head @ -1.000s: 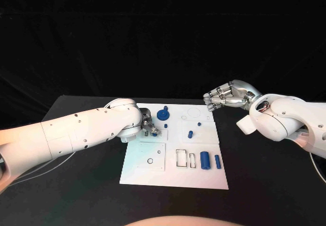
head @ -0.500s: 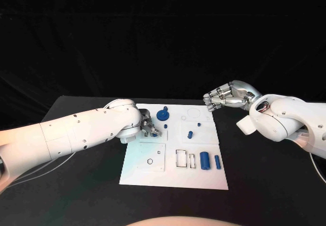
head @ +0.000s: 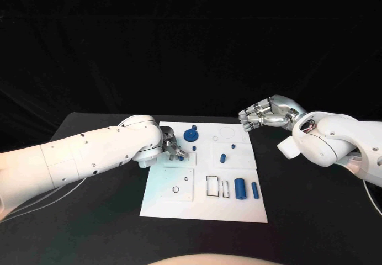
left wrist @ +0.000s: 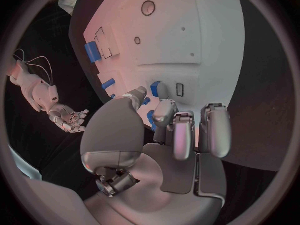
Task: Assemble the parts on the task board
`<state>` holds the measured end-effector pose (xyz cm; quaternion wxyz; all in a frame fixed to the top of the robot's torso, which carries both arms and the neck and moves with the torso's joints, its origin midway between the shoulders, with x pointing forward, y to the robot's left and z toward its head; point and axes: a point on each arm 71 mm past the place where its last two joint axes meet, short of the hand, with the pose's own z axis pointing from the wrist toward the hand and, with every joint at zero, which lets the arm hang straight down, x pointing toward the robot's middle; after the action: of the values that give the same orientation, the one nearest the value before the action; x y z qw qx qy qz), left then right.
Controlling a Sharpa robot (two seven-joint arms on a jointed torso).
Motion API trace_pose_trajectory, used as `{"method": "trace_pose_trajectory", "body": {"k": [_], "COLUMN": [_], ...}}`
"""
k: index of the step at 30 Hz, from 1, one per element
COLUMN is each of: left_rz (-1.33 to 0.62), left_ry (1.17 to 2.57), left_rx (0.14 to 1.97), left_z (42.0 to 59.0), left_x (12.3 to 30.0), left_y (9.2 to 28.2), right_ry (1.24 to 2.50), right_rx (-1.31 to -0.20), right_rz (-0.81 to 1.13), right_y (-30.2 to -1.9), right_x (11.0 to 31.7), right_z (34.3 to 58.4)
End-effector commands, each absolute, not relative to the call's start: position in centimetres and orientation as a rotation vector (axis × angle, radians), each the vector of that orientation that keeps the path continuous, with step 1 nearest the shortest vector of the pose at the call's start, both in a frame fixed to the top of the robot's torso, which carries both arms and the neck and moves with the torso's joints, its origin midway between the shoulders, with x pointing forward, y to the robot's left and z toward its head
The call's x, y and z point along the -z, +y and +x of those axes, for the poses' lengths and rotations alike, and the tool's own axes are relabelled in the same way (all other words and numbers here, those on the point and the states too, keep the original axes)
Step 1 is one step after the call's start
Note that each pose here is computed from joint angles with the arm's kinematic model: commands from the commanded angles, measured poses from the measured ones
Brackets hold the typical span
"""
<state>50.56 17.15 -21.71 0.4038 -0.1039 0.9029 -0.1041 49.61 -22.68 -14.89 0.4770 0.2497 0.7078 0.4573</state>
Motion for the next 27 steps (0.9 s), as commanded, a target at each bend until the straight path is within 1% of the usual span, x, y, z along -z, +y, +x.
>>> {"method": "trace_pose_trajectory", "body": {"k": [1, 7, 12, 15, 19, 23, 27], "left_rz": [-0.272, -0.269, -0.269, -0.291, -0.339, -0.374, -0.383], "left_ry": [2.274, 2.258, 2.232, 2.197, 2.139, 2.102, 2.092], "left_rx": [0.288, 0.295, 0.298, 0.3, 0.297, 0.288, 0.273], "left_z": [50.5, 50.5, 51.0, 51.7, 53.1, 54.3, 55.0], "left_x": [21.4, 20.5, 18.9, 17.6, 16.3, 15.7, 15.7], "left_y": [17.0, 17.3, 17.8, 18.4, 19.2, 19.8, 20.1], "right_ry": [1.734, 1.733, 1.73, 1.727, 1.719, 1.712, 1.711], "right_rx": [-1.124, -1.12, -1.118, -1.117, -1.119, -1.119, -1.12], "right_rz": [0.594, 0.596, 0.598, 0.598, 0.597, 0.595, 0.594], "right_y": [-22.6, -22.7, -22.8, -22.8, -22.8, -22.8, -22.8], "right_x": [14.9, 15.0, 15.0, 14.9, 14.9, 14.9, 14.8], "right_z": [49.6, 49.6, 49.7, 49.7, 49.7, 49.7, 49.7]}}
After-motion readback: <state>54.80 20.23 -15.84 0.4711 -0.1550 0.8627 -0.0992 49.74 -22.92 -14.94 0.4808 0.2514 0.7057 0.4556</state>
